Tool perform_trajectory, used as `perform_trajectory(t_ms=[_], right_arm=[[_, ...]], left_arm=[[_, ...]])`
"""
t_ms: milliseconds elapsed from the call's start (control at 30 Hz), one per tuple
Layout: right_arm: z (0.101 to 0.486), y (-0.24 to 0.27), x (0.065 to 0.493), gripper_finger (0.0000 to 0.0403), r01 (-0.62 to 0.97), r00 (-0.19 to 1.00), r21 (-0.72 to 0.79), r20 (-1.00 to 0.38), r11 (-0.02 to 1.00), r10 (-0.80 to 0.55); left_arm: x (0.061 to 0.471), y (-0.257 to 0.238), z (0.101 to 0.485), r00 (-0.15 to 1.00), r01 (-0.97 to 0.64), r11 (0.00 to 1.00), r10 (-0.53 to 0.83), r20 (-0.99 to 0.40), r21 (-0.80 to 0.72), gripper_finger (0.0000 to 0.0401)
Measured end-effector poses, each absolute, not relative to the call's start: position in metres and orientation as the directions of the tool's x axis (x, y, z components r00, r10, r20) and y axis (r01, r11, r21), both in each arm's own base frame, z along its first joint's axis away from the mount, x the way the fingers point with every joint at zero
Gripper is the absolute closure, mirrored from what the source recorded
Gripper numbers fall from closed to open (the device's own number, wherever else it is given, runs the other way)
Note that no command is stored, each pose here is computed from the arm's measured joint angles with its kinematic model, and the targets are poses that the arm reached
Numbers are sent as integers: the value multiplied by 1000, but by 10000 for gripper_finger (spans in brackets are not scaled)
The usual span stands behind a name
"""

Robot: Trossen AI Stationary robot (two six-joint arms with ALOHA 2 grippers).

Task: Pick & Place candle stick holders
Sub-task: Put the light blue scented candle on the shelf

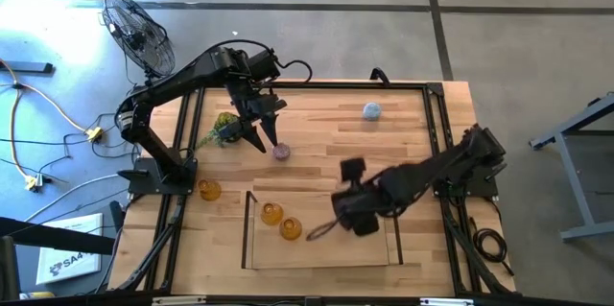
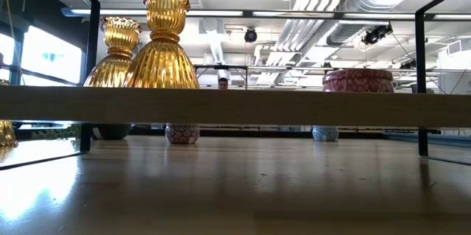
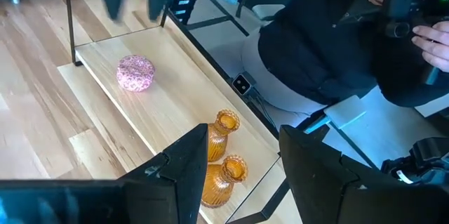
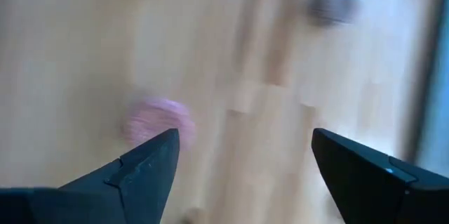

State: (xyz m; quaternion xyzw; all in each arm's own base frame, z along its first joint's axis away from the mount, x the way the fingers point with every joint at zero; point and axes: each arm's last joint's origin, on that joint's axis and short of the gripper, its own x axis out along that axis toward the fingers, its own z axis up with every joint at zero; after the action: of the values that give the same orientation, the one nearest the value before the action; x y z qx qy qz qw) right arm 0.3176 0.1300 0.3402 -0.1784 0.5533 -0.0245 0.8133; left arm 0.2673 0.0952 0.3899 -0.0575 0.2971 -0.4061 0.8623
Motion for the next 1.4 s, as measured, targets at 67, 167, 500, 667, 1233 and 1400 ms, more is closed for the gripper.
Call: perform_trajectory(t_ms=[67, 167, 500, 667, 1233, 1400], right_arm=[[363, 115, 316, 83, -99, 388, -324, -883, 941, -263], [392, 83, 316, 83, -2, 397, -314, -872, 949, -288], [435, -14, 296, 83, 296, 429, -156, -860, 942, -277], [430, -23, 299, 83, 236, 434, -164, -864, 958, -255], [428, -28, 328, 84, 264, 614, -128, -742, 956, -269], [433, -27, 331, 84, 189, 674, -125, -705, 974, -221]], left_arm=[[267, 95, 390, 494, 663, 667, -730, -472, -338, 229], [267, 96, 389, 492, 651, 683, -712, -501, -332, 229], [265, 96, 386, 475, 561, 733, -665, -576, -384, 229], [264, 99, 383, 465, 477, 797, -587, -663, -371, 229], [267, 100, 383, 479, 408, 829, -551, -684, -382, 229], [267, 100, 383, 478, 387, 828, -556, -680, -406, 229]])
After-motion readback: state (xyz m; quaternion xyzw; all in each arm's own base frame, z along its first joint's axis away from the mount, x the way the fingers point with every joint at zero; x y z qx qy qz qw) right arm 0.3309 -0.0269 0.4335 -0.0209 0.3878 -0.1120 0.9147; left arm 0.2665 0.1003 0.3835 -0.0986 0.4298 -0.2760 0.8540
